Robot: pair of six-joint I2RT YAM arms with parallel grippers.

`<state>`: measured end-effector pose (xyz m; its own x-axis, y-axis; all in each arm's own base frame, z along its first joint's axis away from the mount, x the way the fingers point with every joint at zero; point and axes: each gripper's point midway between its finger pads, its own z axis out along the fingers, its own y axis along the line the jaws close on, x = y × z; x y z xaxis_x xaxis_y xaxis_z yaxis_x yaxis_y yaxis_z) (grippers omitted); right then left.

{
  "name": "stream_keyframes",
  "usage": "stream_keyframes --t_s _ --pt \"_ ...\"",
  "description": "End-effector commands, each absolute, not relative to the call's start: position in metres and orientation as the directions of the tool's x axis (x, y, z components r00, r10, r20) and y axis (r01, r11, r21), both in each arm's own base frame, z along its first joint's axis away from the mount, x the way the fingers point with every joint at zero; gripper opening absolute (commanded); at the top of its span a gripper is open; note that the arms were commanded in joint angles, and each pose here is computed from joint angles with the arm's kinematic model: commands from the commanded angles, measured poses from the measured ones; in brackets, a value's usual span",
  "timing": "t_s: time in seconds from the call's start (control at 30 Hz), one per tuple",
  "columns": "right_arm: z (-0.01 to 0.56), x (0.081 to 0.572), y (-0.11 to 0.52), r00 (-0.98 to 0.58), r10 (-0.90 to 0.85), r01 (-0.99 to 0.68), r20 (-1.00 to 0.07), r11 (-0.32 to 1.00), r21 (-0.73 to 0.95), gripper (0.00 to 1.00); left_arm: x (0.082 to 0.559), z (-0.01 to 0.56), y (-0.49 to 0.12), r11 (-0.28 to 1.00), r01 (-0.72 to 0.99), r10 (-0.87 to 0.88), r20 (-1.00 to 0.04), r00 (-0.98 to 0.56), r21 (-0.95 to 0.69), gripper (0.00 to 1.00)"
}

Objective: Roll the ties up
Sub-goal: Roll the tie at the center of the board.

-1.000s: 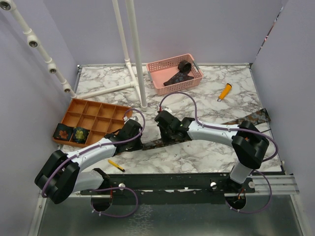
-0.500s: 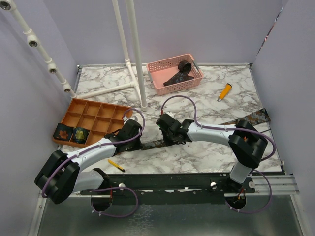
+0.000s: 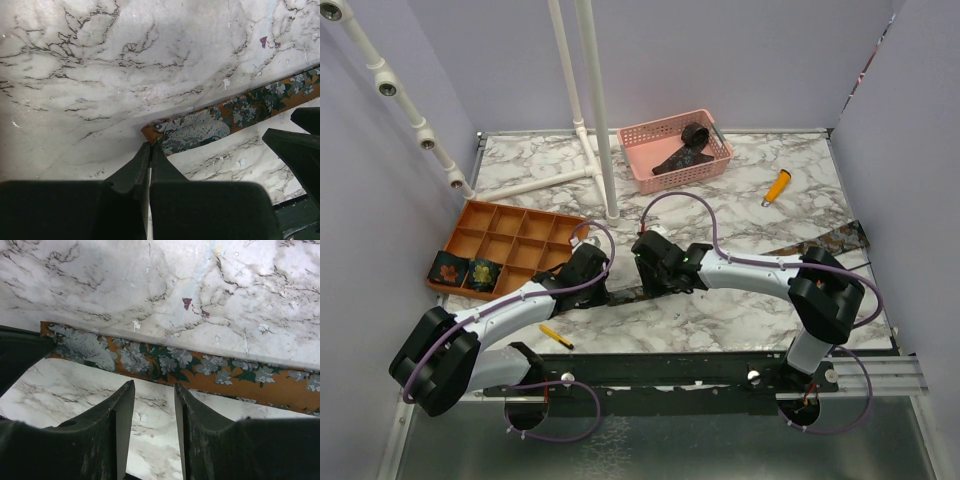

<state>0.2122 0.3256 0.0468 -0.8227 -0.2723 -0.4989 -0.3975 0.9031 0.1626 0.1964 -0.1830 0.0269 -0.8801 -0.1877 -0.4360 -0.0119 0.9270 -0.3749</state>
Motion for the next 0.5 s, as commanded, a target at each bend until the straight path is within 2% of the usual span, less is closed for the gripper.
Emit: stream_keyframes --t_s 0.0,0.07,0.17,0.37,0.47 --pt "0.039 0.216 0.330 -0.819 -0.286 -0.395 -0.497 0.910 0.126 0.42 0.194 0.024 -0.178 0.934 -0.021 -0.188 -0.443 -0.877 -0.356 0.00" --pt "0.031 0.217 0.329 -0.824 -0.295 -0.391 -0.484 0.914 0.107 0.41 0.194 0.023 -0.177 0.935 -0.022 -0.188 -0.442 -0.877 -0.355 0.00" --pt "0.017 0.216 0.326 -0.834 -0.315 -0.389 -0.453 0.918 0.078 0.33 0.194 0.024 -0.178 0.934 -0.019 -0.187 -0.444 -0.876 -0.358 0.00" --pt "-0.009 0.206 0.314 -0.856 -0.341 -0.386 -0.388 0.921 0.042 0.03 0.193 0.026 -0.178 0.932 -0.017 -0.189 -0.449 -0.873 -0.361 0.00" --pt "-0.004 0.204 0.309 -0.856 -0.323 -0.373 -0.404 0.927 0.048 0.00 0.193 0.025 -0.178 0.933 -0.014 -0.186 -0.450 -0.874 -0.359 0.00"
